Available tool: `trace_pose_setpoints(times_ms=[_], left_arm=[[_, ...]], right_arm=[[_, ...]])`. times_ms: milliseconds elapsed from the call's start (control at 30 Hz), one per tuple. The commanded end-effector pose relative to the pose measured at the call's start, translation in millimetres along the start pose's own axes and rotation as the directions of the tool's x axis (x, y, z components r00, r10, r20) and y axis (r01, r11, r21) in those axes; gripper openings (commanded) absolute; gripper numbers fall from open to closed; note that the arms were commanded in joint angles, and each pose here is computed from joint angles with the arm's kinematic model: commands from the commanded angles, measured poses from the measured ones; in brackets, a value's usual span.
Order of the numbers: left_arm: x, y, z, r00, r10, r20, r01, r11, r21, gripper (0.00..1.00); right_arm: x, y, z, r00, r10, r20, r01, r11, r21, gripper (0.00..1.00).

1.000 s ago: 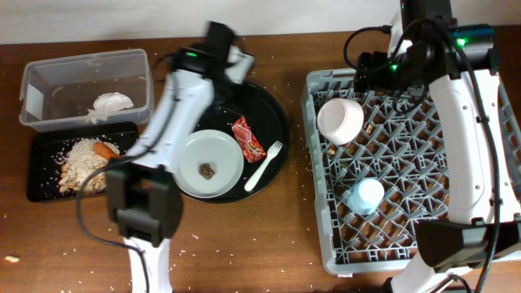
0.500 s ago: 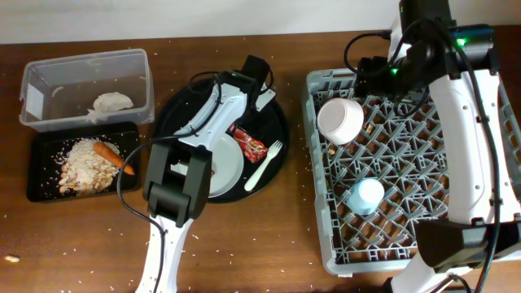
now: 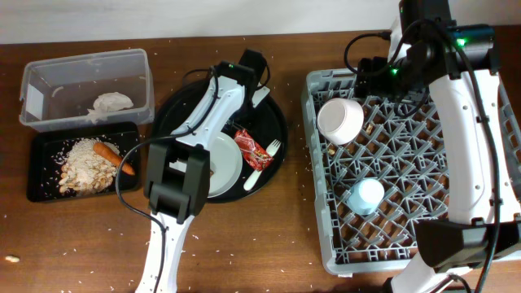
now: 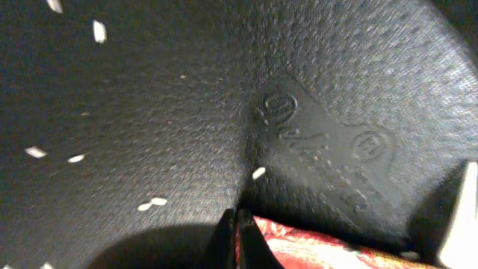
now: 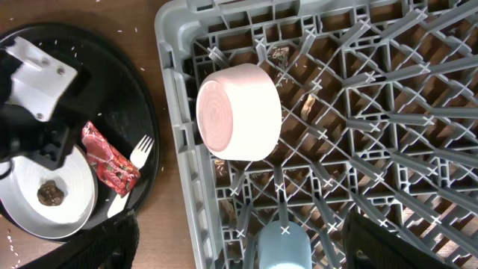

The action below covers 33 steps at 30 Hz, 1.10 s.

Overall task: Sort waste into correct bins and load items into the dishwasher rack
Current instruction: 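Grasp the red snack wrapper with the left gripper and drop it in clear bin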

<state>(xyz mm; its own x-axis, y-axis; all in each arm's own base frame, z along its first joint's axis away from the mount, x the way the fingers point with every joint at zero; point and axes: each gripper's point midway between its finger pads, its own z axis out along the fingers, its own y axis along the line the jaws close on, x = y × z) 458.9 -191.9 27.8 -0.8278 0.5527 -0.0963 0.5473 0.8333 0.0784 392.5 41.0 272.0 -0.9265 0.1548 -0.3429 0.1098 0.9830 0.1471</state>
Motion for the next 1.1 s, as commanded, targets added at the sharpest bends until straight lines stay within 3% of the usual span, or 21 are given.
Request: trace_pose_setpoints(times_ms=[0, 100, 167, 233, 267, 367, 533, 700, 900, 967, 1033, 1067], left_arm=[[-5, 8, -23, 0.999, -0.036, 0.007, 0.036, 0.999, -0.013, 0.01], [17, 4, -41, 0.996, -0.009, -0.084, 0.010, 1.000, 0.009, 0.00], [32, -13, -44, 0.989, 0.068, -0.135, -0.053, 0.993, 0.110, 0.04], [38, -31, -48, 0.981, 0.144, -0.132, -0.112, 0.968, 0.224, 0.44], [37, -33, -47, 0.979, 0.159, -0.127, -0.127, 0.965, 0.230, 0.59], [42, -35, -32, 0.964, 0.228, -0.138, -0.189, 0.950, 0.249, 0.74], [49, -38, 11, 0.944, 0.278, -0.178, -0.222, 0.934, 0.279, 0.80], [28, -36, 27, 0.957, 0.271, -0.107, -0.238, 0.939, 0.247, 0.97], [27, -37, 53, 0.955, 0.271, -0.119, -0.234, 0.939, 0.252, 0.96], [27, -37, 54, 0.956, 0.270, -0.118, -0.235, 0.939, 0.251, 0.71], [26, -36, 55, 0.956, 0.271, -0.114, -0.237, 0.940, 0.246, 0.35], [25, -36, 55, 0.956, 0.270, -0.112, -0.237, 0.940, 0.245, 0.28]], right_arm=[[1, -2, 2, 1.000, -0.008, -0.007, 0.008, 1.000, 0.008, 0.86], [0, -2, 2, 1.000, -0.008, -0.007, 0.008, 1.000, 0.008, 0.86], [0, -2, 2, 1.000, -0.008, -0.007, 0.008, 1.000, 0.008, 0.86], [1, -2, 2, 1.000, -0.008, -0.008, 0.008, 1.000, 0.008, 0.86], [1, -2, 2, 1.000, -0.008, -0.011, 0.008, 1.000, 0.008, 0.86], [2, -2, 2, 1.000, -0.008, -0.014, 0.008, 1.000, 0.009, 0.86], [3, -2, 2, 1.000, -0.007, -0.019, 0.007, 1.000, 0.010, 0.86], [4, -2, 2, 1.000, -0.007, -0.021, 0.007, 1.000, 0.011, 0.86], [4, -3, 2, 1.000, -0.007, -0.021, 0.007, 1.000, 0.011, 0.86], [4, -3, 2, 1.000, -0.007, -0.021, 0.007, 1.000, 0.011, 0.86], [4, -3, 2, 1.000, -0.007, -0.021, 0.007, 1.000, 0.011, 0.86], [4, -3, 2, 1.000, -0.007, -0.021, 0.007, 1.000, 0.011, 0.86]])
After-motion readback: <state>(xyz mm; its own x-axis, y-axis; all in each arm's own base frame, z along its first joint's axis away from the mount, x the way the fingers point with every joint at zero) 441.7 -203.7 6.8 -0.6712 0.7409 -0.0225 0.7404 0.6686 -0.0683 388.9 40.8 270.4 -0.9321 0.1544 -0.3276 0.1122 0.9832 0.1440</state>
